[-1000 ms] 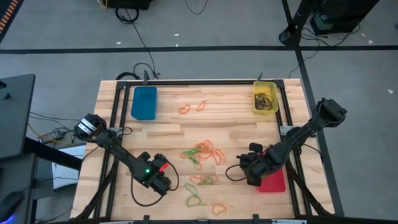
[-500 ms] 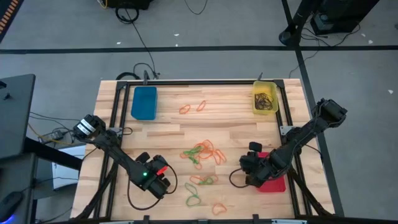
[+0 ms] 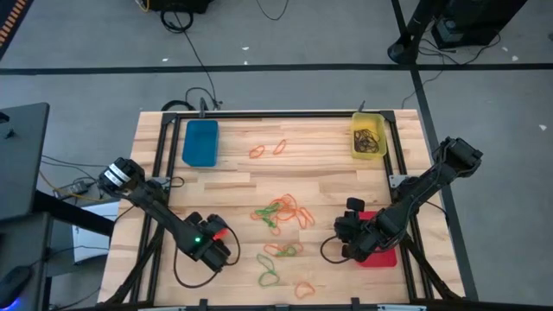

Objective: Sort rubber bands into baskets
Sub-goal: Put the green rubber band into the red bin

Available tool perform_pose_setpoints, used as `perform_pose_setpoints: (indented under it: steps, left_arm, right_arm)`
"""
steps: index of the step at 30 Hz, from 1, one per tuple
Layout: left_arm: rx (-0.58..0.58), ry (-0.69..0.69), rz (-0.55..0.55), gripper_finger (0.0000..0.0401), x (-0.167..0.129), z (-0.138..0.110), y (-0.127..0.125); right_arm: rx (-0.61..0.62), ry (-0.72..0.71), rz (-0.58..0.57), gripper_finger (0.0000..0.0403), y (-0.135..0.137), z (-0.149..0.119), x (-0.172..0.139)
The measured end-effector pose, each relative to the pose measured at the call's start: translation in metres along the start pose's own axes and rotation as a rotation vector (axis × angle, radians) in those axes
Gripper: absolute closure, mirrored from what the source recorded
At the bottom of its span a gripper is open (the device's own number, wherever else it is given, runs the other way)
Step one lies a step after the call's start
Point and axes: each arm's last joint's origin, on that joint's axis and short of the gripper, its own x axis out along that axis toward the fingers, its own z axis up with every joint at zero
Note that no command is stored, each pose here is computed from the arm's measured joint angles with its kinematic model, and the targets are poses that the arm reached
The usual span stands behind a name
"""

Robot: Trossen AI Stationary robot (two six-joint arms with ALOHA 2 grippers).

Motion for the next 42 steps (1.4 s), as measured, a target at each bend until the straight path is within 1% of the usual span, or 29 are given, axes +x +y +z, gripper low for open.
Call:
perform_pose_setpoints:
  steps: [3, 5, 7, 8, 9, 10, 12, 15, 18, 20, 21, 23, 25, 27, 28, 30, 32, 34, 37, 38, 40, 42]
  left_arm:
    - [0.001, 0.009, -0.006, 0.0235, 0.002, -0.001, 0.001]
    - [0.002, 0.006, -0.005, 0.0276, 0.0, 0.0, -0.001]
    - [0.007, 0.002, 0.003, 0.0329, -0.004, 0.001, -0.003]
    - [0.011, -0.006, 0.023, 0.0358, -0.006, 0.001, -0.002]
    - [0.019, -0.021, 0.053, 0.0379, -0.007, 0.002, -0.001]
    - [0.023, -0.048, 0.052, 0.0387, -0.011, 0.004, -0.003]
    - [0.069, -0.131, -0.012, 0.0386, -0.023, 0.008, -0.014]
    - [0.217, -0.283, -0.033, 0.0385, -0.035, 0.012, -0.024]
    - [0.353, -0.427, -0.131, 0.0386, -0.047, 0.016, -0.042]
    - [0.444, -0.478, -0.166, 0.0386, -0.051, 0.019, -0.049]
    - [0.468, -0.501, -0.198, 0.0386, -0.052, 0.021, -0.054]
    - [0.495, -0.553, -0.24, 0.0387, -0.054, 0.025, -0.06]
    - [0.514, -0.614, -0.278, 0.0387, -0.058, 0.03, -0.066]
    - [0.544, -0.666, -0.316, 0.0387, -0.062, 0.034, -0.071]
    - [0.555, -0.696, -0.339, 0.0387, -0.065, 0.035, -0.074]
    - [0.575, -0.751, -0.378, 0.0387, -0.069, 0.039, -0.08]
    - [0.594, -0.802, -0.409, 0.0387, -0.074, 0.041, -0.084]
    - [0.608, -0.833, -0.426, 0.0387, -0.077, 0.043, -0.086]
    - [0.622, -0.856, -0.438, 0.0387, -0.079, 0.044, -0.088]
    - [0.622, -0.858, -0.44, 0.0387, -0.08, 0.045, -0.088]
    - [0.621, -0.858, -0.44, 0.0387, -0.08, 0.045, -0.088]
    - [0.62, -0.858, -0.441, 0.0387, -0.08, 0.045, -0.088]
  right_arm:
    - [-0.003, -0.002, -0.002, 0.0238, 0.0, 0.0, 0.0]
    - [-0.013, -0.011, -0.012, 0.0238, -0.001, 0.001, 0.0]
    - [-0.023, -0.024, -0.021, 0.0238, -0.001, 0.001, 0.0]
    - [-0.02, -0.039, -0.028, 0.0238, -0.001, 0.002, 0.0]
    - [-0.017, -0.058, -0.037, 0.0238, -0.001, 0.003, 0.0]
    - [-0.012, -0.081, -0.045, 0.0238, 0.0, 0.004, 0.0]
    - [-0.001, -0.148, -0.054, 0.0238, 0.001, 0.01, 0.001]
    - [0.016, -0.249, -0.06, 0.0238, 0.001, 0.022, 0.002]
    - [0.0, -0.325, 0.003, 0.0238, 0.003, 0.039, 0.005]
    - [-0.019, -0.381, 0.075, 0.0238, 0.006, 0.05, 0.005]
    - [-0.021, -0.42, 0.106, 0.0238, 0.006, 0.057, 0.006]
    - [-0.004, -0.512, 0.151, 0.0238, 0.008, 0.07, 0.004]
    - [0.019, -0.586, 0.167, 0.0238, 0.007, 0.081, 0.005]
    - [0.018, -0.644, 0.214, 0.0238, 0.006, 0.091, 0.008]
    - [0.005, -0.662, 0.259, 0.0238, 0.006, 0.096, 0.01]
    - [-0.043, -0.68, 0.401, 0.0238, 0.007, 0.103, 0.017]
    - [-0.065, -0.664, 0.524, 0.0238, 0.008, 0.106, 0.025]
    - [-0.051, -0.646, 0.549, 0.0238, 0.009, 0.107, 0.034]
    - [-0.038, -0.643, 0.526, 0.0238, 0.01, 0.107, 0.046]
    - [-0.036, -0.651, 0.536, 0.0237, 0.012, 0.108, 0.048]
    - [-0.031, -0.699, 0.594, 0.0233, 0.015, 0.111, 0.05]
    - [0.005, -0.773, 0.666, 0.0227, 0.019, 0.115, 0.049]
